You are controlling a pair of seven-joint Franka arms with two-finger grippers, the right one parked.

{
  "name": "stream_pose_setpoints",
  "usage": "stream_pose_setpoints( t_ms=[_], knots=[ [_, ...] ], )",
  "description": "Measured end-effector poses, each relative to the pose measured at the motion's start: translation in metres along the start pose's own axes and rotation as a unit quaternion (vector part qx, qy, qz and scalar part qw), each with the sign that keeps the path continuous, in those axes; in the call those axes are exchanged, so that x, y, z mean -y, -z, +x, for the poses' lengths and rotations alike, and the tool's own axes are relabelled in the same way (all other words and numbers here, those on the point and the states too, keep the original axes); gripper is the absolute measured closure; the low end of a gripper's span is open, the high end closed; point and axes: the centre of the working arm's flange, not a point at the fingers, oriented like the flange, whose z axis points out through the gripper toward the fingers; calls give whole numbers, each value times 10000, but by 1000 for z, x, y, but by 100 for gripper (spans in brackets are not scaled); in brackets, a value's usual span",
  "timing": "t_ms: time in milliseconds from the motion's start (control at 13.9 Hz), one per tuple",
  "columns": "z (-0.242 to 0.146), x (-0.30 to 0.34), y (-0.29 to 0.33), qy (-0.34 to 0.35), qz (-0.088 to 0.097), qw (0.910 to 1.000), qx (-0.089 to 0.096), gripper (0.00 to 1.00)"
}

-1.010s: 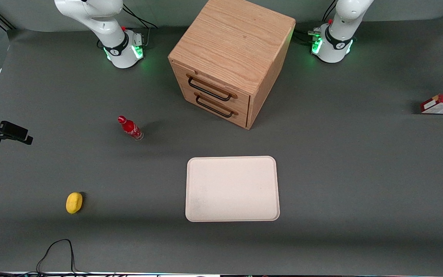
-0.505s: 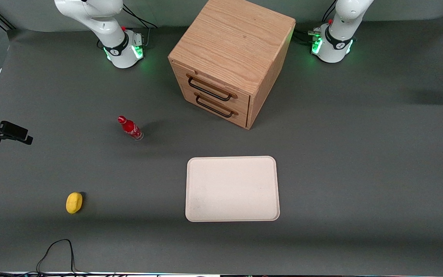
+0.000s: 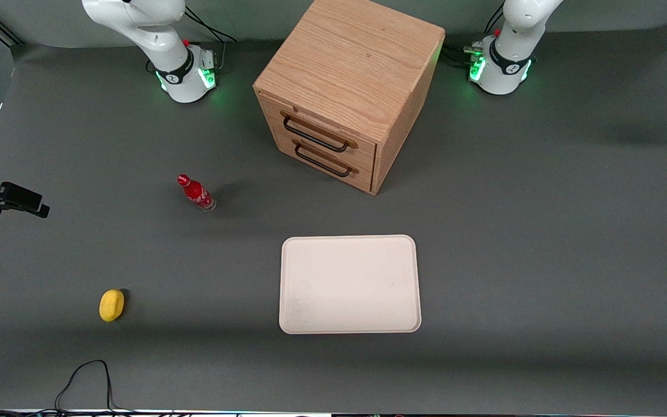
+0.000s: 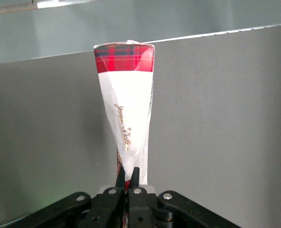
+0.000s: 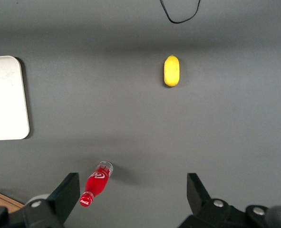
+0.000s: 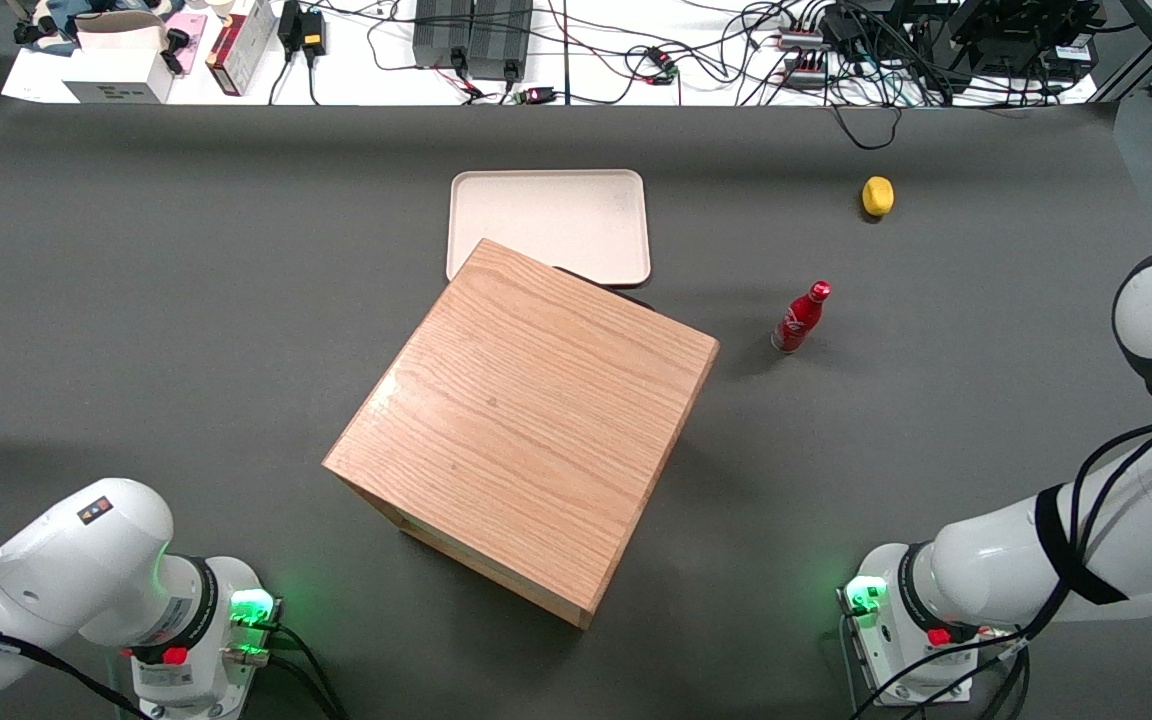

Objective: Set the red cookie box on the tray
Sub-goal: 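Carry the held cookie box toward the cream tray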

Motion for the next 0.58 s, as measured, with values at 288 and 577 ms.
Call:
stream_pose_setpoints(
  t_ms=[288, 577],
  knots=[
    [-65, -74, 4, -889, -44, 9960, 4, 98],
    [-161, -148, 7, -1924, -54, 9813, 63, 98]
  ],
)
